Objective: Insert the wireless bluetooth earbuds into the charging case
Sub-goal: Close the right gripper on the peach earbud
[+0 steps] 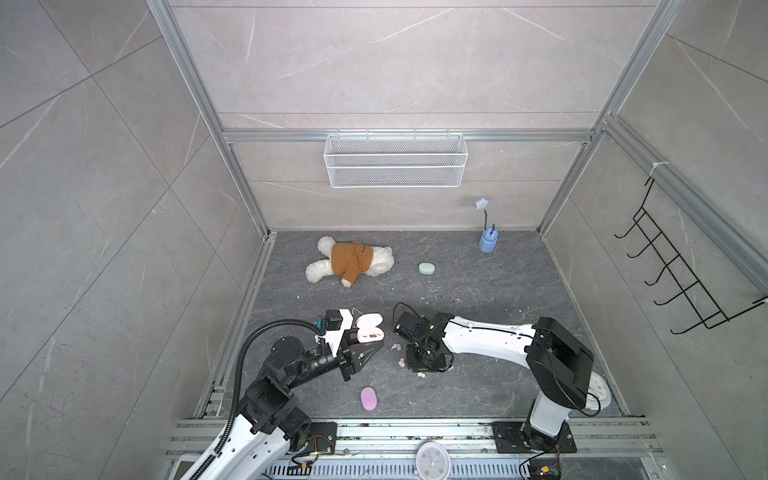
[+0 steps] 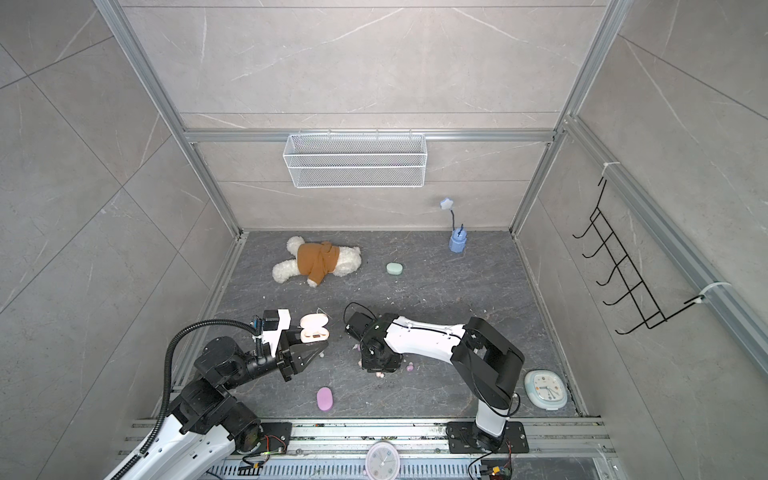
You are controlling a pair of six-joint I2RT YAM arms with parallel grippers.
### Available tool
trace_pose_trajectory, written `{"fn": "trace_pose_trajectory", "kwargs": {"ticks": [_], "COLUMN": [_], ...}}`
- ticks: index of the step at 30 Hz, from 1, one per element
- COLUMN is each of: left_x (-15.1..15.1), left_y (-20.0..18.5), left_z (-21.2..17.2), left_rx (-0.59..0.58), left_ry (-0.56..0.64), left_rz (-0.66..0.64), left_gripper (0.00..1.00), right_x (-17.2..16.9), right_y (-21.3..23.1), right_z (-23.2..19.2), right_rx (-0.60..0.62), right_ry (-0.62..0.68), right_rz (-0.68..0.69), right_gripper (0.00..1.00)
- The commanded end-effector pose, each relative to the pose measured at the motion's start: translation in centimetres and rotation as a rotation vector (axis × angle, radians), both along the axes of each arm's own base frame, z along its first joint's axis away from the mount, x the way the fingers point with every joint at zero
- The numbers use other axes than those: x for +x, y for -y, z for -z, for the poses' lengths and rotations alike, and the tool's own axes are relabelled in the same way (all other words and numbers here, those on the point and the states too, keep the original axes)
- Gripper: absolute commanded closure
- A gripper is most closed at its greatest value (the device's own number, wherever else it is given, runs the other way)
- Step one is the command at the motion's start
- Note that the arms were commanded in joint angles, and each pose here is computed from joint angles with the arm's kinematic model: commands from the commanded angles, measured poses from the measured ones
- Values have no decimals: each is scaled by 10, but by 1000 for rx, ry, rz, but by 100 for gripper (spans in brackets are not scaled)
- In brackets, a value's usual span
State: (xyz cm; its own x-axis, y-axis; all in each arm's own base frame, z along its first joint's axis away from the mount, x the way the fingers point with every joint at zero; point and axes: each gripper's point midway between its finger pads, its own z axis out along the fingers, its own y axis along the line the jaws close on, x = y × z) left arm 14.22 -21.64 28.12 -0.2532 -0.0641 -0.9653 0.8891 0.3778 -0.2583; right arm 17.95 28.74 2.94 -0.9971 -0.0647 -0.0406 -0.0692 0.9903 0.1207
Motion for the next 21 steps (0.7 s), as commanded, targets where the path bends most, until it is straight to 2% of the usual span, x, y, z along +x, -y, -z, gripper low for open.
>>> {"fn": "trace_pose_trajectory", "kwargs": {"ticks": [1, 21], "left_x": [0, 1], "left_y": [-2, -1], "left_z": [-7, -5], "left_rx": [-19, -13], "left_ry": [7, 4], "left_rz": [-5, -11], "left_gripper": [80, 80], "right_x": [-1, -5], "right_y": [-2, 1], "right_z": [1, 17], "right_rx": [-23, -58], "right_ry": [1, -20], "right_rz": [-32, -48], "right_gripper": [72, 75]}}
